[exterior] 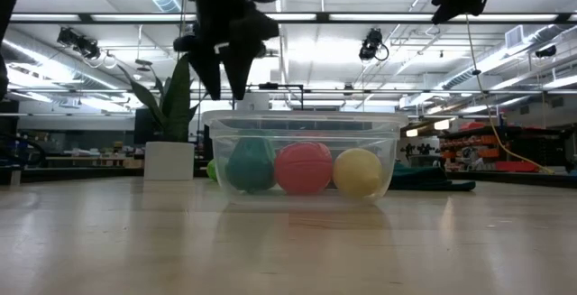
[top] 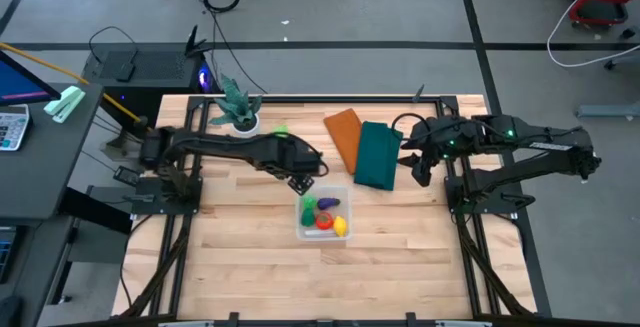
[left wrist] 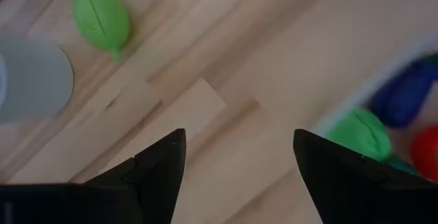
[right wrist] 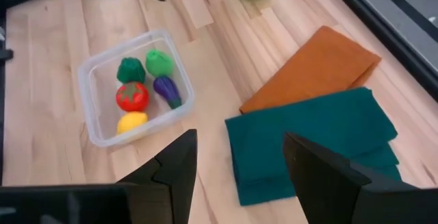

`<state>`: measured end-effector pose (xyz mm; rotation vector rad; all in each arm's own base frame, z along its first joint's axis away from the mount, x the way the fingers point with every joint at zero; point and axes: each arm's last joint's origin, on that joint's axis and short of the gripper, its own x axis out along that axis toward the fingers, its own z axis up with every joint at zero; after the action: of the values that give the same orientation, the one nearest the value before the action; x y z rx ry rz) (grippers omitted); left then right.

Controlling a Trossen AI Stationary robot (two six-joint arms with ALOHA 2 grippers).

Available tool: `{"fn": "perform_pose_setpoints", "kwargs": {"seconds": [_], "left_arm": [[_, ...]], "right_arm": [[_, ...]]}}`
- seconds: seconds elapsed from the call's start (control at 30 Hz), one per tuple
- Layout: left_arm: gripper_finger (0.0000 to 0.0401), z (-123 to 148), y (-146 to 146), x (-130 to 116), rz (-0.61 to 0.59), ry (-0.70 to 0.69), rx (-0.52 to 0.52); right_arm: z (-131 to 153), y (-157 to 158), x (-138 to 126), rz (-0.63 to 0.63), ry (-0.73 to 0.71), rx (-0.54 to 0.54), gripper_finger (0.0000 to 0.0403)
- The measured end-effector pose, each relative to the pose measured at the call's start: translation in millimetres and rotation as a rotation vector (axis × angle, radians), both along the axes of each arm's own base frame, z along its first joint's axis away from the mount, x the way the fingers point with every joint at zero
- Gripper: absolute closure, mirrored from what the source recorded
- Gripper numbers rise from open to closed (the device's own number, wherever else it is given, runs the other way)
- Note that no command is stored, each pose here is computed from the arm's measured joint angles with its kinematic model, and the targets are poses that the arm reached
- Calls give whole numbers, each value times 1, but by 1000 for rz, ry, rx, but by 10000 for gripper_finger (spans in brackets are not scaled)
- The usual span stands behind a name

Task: Pick and placing Produce into tupperware
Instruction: Put the green honeydew melon into the transparent container

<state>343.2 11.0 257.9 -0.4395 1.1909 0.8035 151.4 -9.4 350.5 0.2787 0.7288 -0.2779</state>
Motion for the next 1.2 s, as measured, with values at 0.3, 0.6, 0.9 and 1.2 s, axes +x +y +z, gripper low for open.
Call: {"fn": "perform_pose_setpoints", "kwargs": {"seconds": [0.3,0.6,0.9,1.2], "left_arm": [[139,-27,46,-6,92,25,41],[159,-31,84,-10,124,47,63],[134,-37,102,-6,126,35,116],[70,-72,113,4,138,123,131]], "right_arm": [[-2,-5,17,-5,-21,8,225],[-11,-5,36,-15,9,35,225],[-12,-6,41,-14,1,35,225],[-11,-6,42,-14,-5,34,225]]}}
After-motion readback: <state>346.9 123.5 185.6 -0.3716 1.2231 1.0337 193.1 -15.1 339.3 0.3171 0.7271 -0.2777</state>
